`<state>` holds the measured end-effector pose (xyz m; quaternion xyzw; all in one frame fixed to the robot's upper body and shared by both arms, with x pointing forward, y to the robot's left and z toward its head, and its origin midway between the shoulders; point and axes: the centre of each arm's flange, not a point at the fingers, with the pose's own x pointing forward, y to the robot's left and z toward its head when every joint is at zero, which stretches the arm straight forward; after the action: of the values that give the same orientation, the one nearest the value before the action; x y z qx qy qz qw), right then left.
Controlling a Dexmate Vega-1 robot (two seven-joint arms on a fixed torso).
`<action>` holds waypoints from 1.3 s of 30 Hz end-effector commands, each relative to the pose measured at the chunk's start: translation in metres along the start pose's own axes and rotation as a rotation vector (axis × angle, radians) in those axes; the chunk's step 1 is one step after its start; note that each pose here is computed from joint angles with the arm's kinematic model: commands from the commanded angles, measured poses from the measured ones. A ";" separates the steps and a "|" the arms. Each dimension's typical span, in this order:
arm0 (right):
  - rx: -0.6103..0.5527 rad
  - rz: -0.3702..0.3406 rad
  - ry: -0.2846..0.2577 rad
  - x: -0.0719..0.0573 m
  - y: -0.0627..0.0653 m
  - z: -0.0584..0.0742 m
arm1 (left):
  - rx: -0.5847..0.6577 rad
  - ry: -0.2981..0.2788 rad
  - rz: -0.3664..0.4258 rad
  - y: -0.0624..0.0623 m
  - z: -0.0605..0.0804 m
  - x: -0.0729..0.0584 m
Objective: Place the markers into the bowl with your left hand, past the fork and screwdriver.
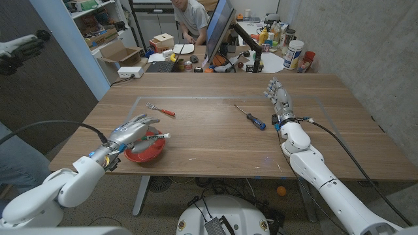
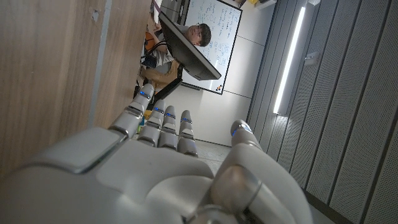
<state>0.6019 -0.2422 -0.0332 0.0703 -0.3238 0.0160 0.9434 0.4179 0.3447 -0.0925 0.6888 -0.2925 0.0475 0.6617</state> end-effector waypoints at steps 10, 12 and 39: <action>-0.009 0.011 0.021 -0.001 0.000 -0.006 | 0.010 0.066 0.152 -0.027 -0.011 -0.019; -0.011 0.011 0.021 -0.001 0.001 -0.006 | 0.010 0.079 0.170 -0.030 -0.012 -0.019; -0.039 0.020 0.040 -0.008 0.001 -0.006 | -0.103 0.154 0.340 -0.073 -0.011 -0.023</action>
<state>0.6031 -0.2388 -0.0410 0.0550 -0.3095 0.0218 0.9491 0.4316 0.3615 -0.1534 0.6117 -0.3492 0.1857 0.6851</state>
